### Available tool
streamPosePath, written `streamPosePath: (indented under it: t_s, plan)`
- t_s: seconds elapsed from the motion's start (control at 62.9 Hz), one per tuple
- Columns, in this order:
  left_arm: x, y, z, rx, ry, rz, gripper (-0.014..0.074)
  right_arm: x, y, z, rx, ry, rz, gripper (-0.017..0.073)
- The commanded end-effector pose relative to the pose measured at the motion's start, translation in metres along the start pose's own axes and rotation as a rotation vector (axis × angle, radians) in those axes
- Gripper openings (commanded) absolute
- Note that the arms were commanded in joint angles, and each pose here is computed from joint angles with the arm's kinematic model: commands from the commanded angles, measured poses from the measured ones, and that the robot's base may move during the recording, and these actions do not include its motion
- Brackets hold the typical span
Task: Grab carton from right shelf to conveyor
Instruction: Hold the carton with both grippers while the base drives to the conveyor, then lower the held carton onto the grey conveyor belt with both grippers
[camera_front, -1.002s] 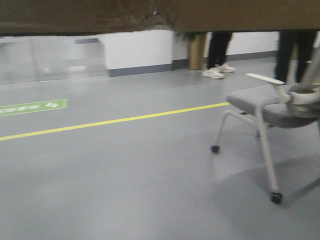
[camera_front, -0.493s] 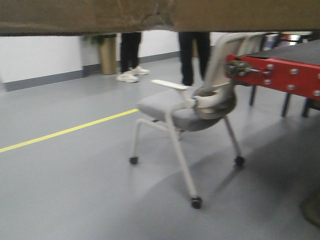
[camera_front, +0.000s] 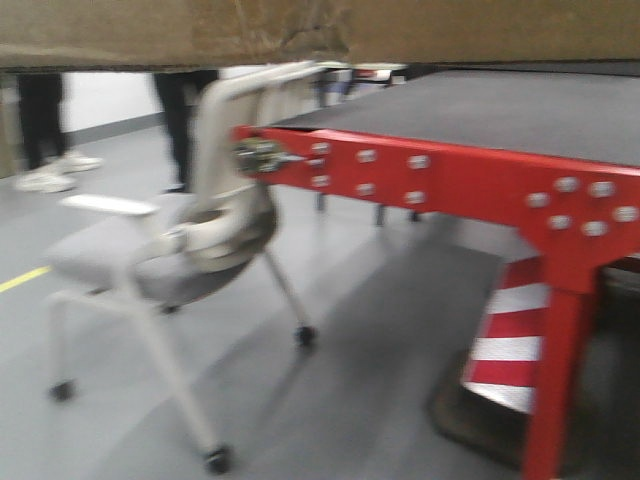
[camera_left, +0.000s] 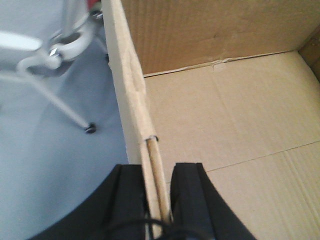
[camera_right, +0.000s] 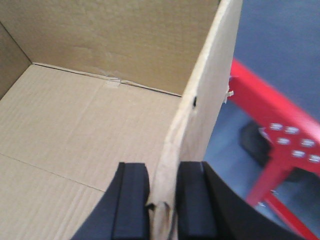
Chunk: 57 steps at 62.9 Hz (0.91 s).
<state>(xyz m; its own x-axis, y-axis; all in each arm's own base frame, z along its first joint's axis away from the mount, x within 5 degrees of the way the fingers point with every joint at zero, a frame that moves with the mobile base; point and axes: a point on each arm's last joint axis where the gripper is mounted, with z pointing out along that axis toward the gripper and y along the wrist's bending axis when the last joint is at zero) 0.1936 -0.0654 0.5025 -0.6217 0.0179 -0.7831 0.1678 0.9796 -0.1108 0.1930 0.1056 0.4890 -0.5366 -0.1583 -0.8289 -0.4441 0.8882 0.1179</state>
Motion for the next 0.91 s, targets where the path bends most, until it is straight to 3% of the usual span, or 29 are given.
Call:
streamPosePath:
  t_s: [0.0, 0.891]
  plan:
    - [-0.0031, 0.0000, -0.0052, 0.002, -0.045, 0.017, -0.0007, -0.0048, 0.0016, -0.0078, -0.012, -0.065, -0.028, -0.0066]
    - [-0.0031, 0.0000, -0.0052, 0.002, -0.045, 0.017, -0.0007, -0.0082, 0.0019, -0.0081, -0.014, -0.102, -0.028, -0.0066]
